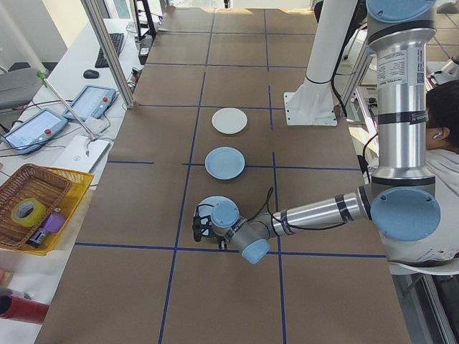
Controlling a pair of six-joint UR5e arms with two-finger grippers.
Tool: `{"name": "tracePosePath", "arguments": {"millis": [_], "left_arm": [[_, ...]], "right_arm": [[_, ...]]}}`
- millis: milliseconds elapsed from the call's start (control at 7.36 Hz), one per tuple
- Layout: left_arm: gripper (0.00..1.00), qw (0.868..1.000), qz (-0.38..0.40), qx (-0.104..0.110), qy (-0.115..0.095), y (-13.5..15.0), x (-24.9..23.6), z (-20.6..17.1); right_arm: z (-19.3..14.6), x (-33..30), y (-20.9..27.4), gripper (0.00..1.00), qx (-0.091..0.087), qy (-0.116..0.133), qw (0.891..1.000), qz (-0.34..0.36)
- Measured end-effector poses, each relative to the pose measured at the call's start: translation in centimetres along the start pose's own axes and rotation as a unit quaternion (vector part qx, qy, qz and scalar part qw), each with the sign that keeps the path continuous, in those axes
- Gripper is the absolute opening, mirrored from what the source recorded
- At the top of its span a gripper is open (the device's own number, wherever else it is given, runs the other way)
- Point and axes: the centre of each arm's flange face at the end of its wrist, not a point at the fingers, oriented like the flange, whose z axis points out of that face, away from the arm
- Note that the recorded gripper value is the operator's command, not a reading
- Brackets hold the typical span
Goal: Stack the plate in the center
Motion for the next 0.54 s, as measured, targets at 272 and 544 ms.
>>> {"name": "tracePosePath", "arguments": {"millis": [272,544], "left_arm": [[0.00,1.000,0.000,-0.001,0.001,0.01,0.07,-0.02],[0.00,0.999,0.005,-0.021,0.024,0.40,0.83,-0.26]], "right_arm": [[0.00,0.00,0.00,1.00,0.000,0.000,1.000,0.000],[0.00,0.00,0.00,1.00,0.000,0.000,1.000,0.000]]}}
